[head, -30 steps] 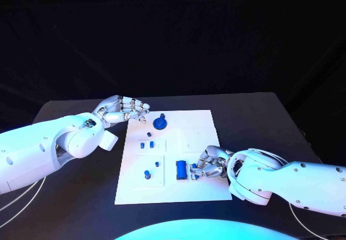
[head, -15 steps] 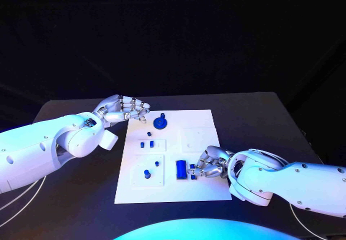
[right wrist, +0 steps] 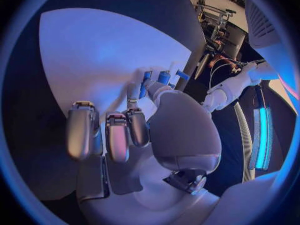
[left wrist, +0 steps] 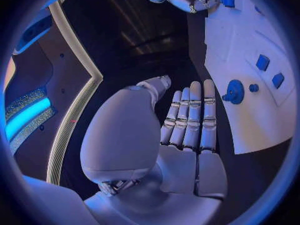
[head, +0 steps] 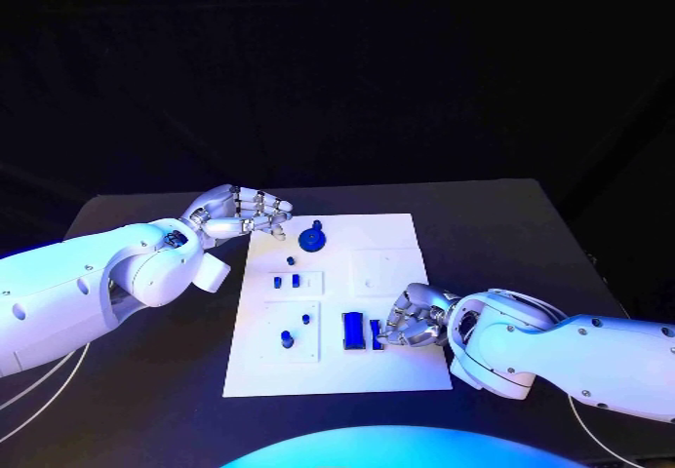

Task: Assemble the parts on the task board

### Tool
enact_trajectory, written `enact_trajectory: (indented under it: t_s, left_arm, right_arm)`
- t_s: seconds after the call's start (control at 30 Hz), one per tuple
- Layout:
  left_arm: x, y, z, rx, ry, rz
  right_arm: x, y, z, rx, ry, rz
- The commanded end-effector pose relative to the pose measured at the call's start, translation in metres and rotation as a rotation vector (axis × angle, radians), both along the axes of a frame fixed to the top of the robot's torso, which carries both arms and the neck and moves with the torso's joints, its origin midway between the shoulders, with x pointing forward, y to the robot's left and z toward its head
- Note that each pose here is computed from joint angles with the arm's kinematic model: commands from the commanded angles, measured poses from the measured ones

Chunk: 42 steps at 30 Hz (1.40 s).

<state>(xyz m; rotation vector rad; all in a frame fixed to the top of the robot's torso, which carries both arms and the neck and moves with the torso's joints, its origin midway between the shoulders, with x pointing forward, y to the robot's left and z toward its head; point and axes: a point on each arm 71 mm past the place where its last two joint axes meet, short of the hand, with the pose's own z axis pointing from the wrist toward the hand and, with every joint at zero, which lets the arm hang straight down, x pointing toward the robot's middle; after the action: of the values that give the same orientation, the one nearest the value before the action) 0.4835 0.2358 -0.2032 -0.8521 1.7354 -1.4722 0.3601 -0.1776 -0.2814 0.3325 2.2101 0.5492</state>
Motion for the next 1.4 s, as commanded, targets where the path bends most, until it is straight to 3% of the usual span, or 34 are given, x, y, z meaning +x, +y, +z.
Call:
enact_trajectory:
  t_s: [0.03,0.33,0.53,0.67,0.87,1.17,1.4]
  left_arm:
    - [-0.0005,-0.002,0.0011,-0.012,-0.001,-0.014]
    - [0.0000,-0.002,0.0013,-0.018,-0.003,-0.010]
    - [0.0007,0.000,0.0011,-0.035,0.004,0.010]
    - [0.0026,0.003,-0.0006,-0.054,0.013,0.036]
    - [0.0109,0.011,-0.0047,-0.105,0.019,0.123]
    - [0.0286,0.021,-0.0103,-0.182,-0.008,0.280]
    - [0.0415,0.028,-0.0166,-0.224,-0.041,0.395]
  right_arm:
    - [0.002,-0.001,0.000,-0.016,-0.024,0.022]
    - [0.005,-0.004,0.001,0.018,-0.052,0.001]
    - [0.019,-0.009,0.010,0.229,-0.062,-0.017]
    - [0.038,-0.017,0.021,0.398,-0.099,-0.043]
    - [0.084,-0.042,0.037,0.628,-0.189,-0.176]
    - [0.141,-0.066,0.042,0.768,-0.303,-0.305]
    - [0.168,-0.070,0.042,0.850,-0.348,-0.352]
